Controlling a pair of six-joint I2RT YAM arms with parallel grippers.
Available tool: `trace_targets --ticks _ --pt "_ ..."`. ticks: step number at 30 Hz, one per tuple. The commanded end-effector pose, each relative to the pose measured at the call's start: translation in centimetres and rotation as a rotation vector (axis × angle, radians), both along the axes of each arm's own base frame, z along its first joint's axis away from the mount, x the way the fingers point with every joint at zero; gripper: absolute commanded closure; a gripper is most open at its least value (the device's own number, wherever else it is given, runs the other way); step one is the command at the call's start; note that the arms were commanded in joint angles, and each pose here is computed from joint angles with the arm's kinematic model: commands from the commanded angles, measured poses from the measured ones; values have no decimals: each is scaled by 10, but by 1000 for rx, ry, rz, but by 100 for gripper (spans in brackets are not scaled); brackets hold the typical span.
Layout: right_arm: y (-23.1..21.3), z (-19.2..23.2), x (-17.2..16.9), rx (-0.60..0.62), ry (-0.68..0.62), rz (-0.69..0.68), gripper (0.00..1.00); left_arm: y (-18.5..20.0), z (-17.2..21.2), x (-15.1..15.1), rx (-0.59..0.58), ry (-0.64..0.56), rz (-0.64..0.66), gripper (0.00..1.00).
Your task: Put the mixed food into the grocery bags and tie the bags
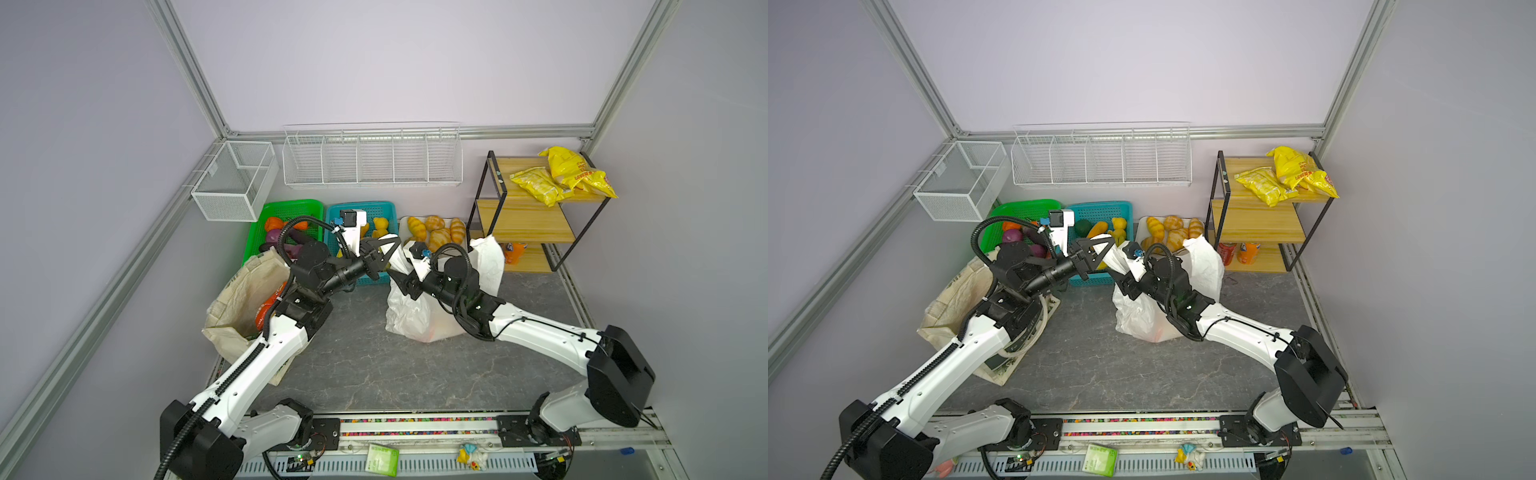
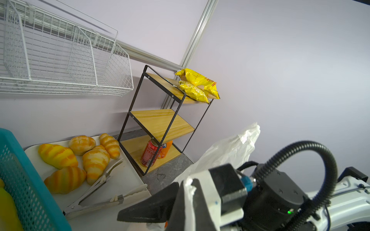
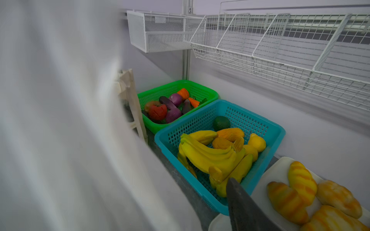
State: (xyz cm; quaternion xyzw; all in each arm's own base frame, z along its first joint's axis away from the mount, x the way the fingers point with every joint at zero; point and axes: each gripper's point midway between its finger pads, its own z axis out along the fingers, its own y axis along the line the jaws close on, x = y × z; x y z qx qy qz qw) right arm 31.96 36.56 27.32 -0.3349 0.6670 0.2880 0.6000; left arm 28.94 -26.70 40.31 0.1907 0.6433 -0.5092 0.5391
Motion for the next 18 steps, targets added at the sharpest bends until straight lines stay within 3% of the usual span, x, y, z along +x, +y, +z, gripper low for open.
trace_targets --ticks 1,6,9,16,18 --pt "-4 -18 -1 3 24 2 47 8 21 1 -61 -39 44 100" --pt "-10 -19 -4 -10 39 21 60 5 20 1 -62 -45 30 100" --pt "-10 -5 -8 7 27 52 59 4 17 2 -55 -41 28 100" --pt "-4 29 -31 -14 18 288 21 3 13 1 -34 -49 19 100" --pt "-4 33 -34 -21 32 345 15 2 13 0 -32 -50 14 100"
